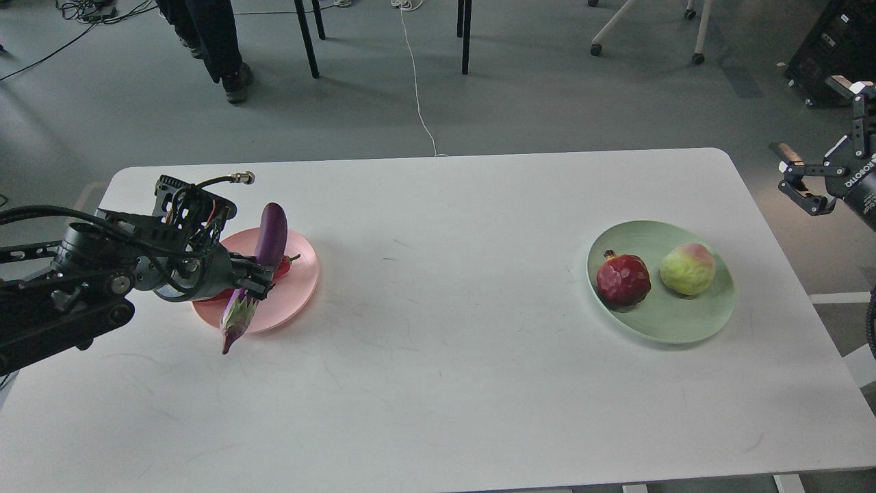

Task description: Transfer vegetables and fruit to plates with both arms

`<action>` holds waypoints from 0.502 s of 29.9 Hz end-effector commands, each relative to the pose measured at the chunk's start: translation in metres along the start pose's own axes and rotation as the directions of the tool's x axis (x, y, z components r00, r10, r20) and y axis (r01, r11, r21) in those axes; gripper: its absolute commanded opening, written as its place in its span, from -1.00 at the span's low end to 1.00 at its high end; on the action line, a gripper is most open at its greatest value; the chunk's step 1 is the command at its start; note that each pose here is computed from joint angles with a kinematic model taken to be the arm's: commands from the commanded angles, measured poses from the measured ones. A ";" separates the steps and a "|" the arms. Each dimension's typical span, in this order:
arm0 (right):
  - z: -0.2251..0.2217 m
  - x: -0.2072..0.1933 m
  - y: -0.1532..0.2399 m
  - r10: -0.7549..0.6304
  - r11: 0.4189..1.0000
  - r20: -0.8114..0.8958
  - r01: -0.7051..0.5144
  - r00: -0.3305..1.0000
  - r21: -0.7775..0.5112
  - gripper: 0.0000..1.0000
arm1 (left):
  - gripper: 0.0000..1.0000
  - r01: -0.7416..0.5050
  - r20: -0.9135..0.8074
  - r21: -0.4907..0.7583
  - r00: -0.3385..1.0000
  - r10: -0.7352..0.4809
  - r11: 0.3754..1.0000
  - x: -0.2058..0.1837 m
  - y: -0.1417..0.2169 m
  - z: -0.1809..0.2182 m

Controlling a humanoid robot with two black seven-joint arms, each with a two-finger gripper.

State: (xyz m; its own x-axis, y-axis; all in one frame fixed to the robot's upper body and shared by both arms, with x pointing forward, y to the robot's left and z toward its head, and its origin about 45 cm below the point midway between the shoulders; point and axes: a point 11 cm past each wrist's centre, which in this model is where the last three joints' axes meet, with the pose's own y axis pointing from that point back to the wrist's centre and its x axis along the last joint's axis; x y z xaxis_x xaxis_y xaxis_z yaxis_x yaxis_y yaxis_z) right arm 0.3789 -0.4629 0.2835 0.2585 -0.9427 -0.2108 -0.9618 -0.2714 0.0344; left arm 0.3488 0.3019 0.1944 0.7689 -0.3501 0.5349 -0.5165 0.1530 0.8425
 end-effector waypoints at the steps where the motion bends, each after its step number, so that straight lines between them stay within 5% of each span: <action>1: 0.000 0.001 0.001 0.003 1.000 -0.001 -0.003 1.000 -0.001 0.97 | -0.20 0.011 -0.003 0.006 1.000 -0.011 1.000 -0.005 -0.002 -0.002; 15: -0.002 -0.001 -0.002 -0.004 1.000 0.000 0.004 1.000 0.006 0.97 | 0.25 -0.059 -0.041 0.010 0.997 0.060 0.998 0.019 0.010 -0.009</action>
State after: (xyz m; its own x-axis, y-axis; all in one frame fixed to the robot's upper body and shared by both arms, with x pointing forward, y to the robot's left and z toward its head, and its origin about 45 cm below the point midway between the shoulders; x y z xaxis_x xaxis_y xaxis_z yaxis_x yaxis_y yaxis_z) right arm 0.3803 -0.4610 0.2841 0.2621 -0.9413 -0.2127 -0.9611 -0.2746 0.0309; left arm 0.3551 0.3071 0.2041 0.7647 -0.3196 0.5595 -0.5420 0.1504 0.8268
